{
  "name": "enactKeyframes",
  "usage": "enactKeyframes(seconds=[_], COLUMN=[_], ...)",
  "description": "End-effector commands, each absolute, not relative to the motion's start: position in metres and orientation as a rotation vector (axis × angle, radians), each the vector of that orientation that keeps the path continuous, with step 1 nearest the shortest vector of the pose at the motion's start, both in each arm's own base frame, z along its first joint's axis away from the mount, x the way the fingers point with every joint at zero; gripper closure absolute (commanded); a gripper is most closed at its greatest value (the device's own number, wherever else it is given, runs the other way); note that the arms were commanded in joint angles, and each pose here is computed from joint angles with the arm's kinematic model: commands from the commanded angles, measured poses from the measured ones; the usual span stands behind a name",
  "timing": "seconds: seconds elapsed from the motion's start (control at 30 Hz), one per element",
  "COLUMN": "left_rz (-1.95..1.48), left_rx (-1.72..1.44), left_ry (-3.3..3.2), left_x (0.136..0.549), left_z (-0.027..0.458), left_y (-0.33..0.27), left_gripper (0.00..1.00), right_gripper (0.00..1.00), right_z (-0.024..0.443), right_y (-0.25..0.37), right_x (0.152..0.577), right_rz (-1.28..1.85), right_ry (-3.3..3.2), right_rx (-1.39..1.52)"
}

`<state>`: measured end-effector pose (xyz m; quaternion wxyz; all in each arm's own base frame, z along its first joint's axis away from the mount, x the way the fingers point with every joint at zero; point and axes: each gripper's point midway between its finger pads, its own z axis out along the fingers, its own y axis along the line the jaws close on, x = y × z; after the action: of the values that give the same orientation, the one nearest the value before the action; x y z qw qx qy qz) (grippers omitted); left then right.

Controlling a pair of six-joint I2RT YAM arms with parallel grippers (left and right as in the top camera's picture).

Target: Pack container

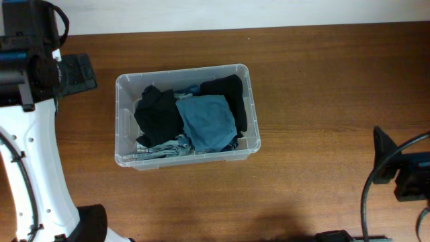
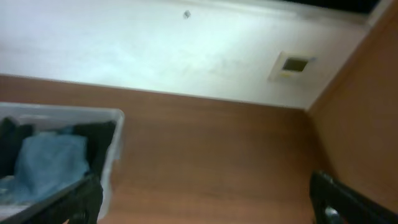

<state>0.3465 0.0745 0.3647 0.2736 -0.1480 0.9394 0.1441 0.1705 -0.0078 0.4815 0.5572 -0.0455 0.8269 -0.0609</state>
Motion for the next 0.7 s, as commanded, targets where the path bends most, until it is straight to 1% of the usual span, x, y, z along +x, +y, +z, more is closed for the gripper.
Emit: enactKeyframes(seconds=[0.0,0.07,0.33,0.4,0.43,0.67], left_rz=[0.391,0.391,0.391,0.391,0.391,0.391], left_rx=[-0.416,-0.416,-0.416,-0.416,-0.416,-0.416], left_ry=[2.522,2.522,2.522,2.522,2.522,2.522], left_x=[0.346,0.346,0.346,0.346,0.346,0.346], left_z=[0.365,0.365,0.365,0.365,0.365,0.365], left_y=[0.077,0.077,0.077,0.077,0.077,0.077], left_gripper=[0.01,0.01,0.01,0.01,0.01,0.01], right_gripper=[0.01,0.01,0.01,0.01,0.02,0.02], right_z=[0.450,0.429,0.294,0.276,0.256,0.207], right_y=[-0.019,-0.021,0.002,0.007,0.011,0.015], right_x=[0.186,0.197,0.239,0.242,0.244,0.226], right_rz=[-0.244,-0.260,-0.119,-0.095,-0.075,-0.042], right_ry=[1.970,1.963,1.986,1.962,1.920,1.843], right_rx=[-0.119,-0.119,-0.210,-0.225,-0.237,-0.217])
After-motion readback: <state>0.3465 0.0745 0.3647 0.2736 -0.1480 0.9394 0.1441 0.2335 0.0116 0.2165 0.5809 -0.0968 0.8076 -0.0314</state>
